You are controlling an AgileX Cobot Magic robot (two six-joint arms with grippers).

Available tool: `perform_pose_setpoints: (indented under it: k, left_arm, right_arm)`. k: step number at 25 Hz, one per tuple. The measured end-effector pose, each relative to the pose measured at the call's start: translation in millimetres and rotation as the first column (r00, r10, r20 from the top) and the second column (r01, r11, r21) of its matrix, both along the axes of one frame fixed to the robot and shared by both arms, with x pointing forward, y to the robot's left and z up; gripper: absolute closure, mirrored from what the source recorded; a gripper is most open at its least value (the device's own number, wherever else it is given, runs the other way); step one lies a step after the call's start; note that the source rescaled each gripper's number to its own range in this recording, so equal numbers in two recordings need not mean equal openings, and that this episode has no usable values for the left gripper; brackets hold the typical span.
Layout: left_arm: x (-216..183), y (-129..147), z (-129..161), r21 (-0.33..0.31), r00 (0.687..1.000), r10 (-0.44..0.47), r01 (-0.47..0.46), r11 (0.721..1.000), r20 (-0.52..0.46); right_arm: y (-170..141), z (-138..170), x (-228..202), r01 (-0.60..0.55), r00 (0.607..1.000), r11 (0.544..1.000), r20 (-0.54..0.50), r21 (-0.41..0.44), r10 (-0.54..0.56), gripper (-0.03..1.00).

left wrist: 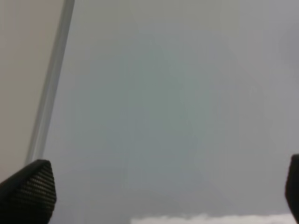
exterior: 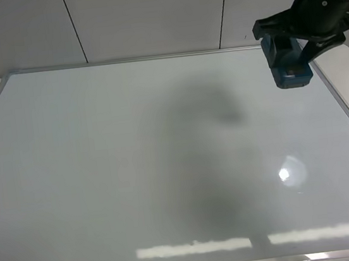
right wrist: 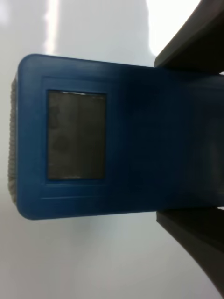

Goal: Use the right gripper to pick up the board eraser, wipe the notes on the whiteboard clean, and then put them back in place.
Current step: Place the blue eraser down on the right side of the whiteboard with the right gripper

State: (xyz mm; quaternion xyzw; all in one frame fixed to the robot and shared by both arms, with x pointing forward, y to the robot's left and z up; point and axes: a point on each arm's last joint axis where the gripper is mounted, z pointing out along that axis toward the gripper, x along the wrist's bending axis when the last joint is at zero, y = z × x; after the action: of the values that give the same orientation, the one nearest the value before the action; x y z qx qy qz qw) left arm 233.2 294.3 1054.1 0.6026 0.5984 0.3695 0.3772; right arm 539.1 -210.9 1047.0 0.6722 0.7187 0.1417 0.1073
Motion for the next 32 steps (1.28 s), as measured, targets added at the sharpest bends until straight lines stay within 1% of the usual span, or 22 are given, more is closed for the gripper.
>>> perform_pose_setpoints:
  k: [2,5,10,15,22,32]
  left_arm:
    - [0,0,0,0.000,1.000,0.000,0.000,1.000,0.000]
    - [0,0,0,0.000,1.000,0.000,0.000,1.000,0.000]
    - [0,0,0,0.000,1.000,0.000,0.000,1.000,0.000]
    - [0,0,0,0.000,1.000,0.000,0.000,1.000,0.000]
    - [0,0,0,0.000,1.000,0.000,0.000,1.000,0.000]
    - [0,0,0,0.000,1.000,0.000,0.000,1.000,0.000]
  right_arm:
    - [-8,-11,-5,0.037,0.999,0.999,-0.036,0.000,-0.037,0.95]
    - [-14,-27,-11,0.061,0.996,0.998,-0.071,0.004,-0.061,0.95]
    - [-19,-51,-19,0.085,0.994,0.996,-0.075,0.025,-0.083,0.95]
    - [-22,-73,-31,0.093,0.992,0.995,-0.091,0.023,-0.090,0.95]
    - [-29,-94,-44,0.127,0.985,0.992,-0.119,0.019,-0.124,0.95]
    - [-30,-107,-45,0.167,0.976,0.986,-0.148,0.018,-0.162,0.95]
